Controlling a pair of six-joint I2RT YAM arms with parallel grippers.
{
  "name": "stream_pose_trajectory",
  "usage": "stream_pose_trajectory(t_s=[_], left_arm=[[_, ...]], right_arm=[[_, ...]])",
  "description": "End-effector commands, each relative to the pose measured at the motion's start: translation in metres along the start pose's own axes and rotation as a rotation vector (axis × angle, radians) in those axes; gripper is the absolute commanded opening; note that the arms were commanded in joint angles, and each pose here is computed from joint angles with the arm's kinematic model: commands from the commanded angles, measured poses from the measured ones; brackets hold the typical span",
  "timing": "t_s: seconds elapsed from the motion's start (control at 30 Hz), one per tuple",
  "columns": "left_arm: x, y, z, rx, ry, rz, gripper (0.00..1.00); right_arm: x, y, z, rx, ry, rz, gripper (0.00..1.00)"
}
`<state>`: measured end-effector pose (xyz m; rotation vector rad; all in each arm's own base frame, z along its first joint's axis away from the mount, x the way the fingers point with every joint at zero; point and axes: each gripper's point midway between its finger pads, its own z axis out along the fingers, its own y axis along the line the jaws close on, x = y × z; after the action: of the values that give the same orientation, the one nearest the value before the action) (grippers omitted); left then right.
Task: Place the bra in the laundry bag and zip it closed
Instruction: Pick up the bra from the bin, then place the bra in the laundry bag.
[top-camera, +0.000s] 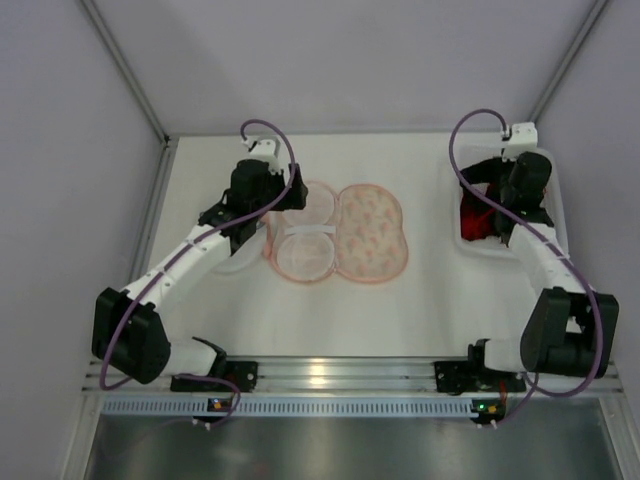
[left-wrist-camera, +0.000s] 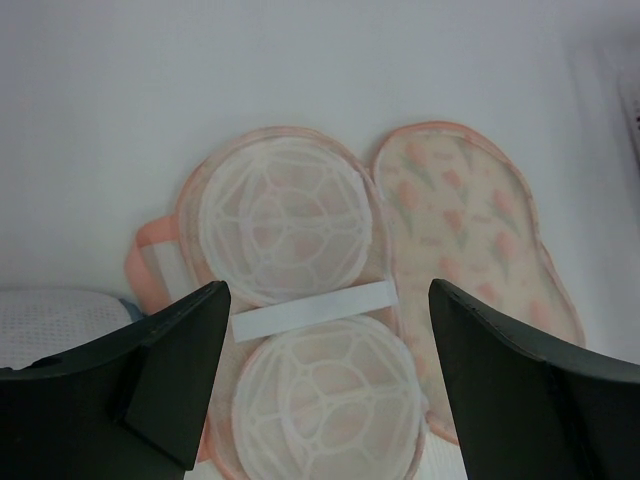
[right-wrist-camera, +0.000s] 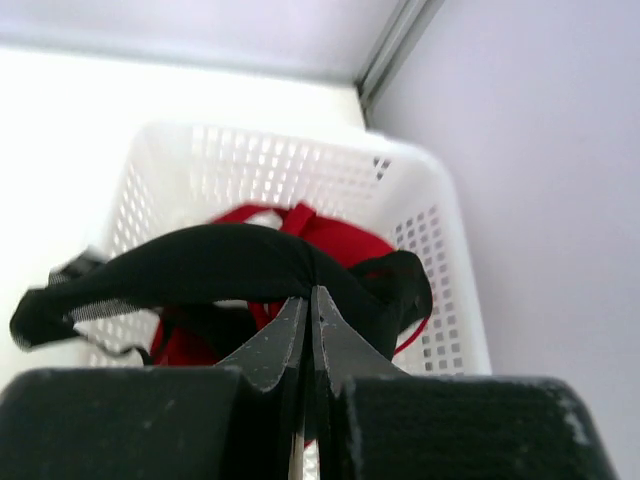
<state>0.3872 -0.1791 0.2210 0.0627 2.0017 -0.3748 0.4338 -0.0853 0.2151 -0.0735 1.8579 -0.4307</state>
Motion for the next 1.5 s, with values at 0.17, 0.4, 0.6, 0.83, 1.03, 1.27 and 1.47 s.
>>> stream_pose_trajectory(t_s=[0.17, 0.4, 0.6, 0.83, 1.03, 1.27, 1.47], left_arm=[[-0.037, -0.082, -0.022, 0.406, -0.105, -0.034, 0.86], [-0.056, -0.13, -0.019, 0.574, -0.121, -0.103, 0.87], [-0.089, -0.175, -0.009, 0.704, -0.133, -0.216, 0.88], [-0.084, -0.211, 0.01, 0.784, -0.077, -0.266, 0.88], [-0.079, -0.225, 0.007, 0.833, -0.068, -0.244, 0.88], [-0.097, -0.245, 0.007, 0.858, -0.094, -0.293, 0.91], [-0.089, -0.264, 0.021, 0.94, -0.02, -0.453, 0.9]], right_arm=[[-0.098, -0.022, -0.04, 0.026, -0.348, 0.246, 0.0], [-0.144, -0.019, -0.063, -0.067, -0.445, 0.3, 0.0], [-0.191, -0.012, -0.083, -0.182, -0.529, 0.296, 0.0], [-0.23, -0.056, -0.104, 0.006, -0.643, 0.347, 0.0], [-0.248, -0.056, -0.108, -0.02, -0.662, 0.274, 0.0], [-0.245, 0.001, -0.114, -0.327, -0.661, 0.297, 0.0], [-0.234, 0.033, -0.112, -0.393, -0.616, 0.283, 0.0]])
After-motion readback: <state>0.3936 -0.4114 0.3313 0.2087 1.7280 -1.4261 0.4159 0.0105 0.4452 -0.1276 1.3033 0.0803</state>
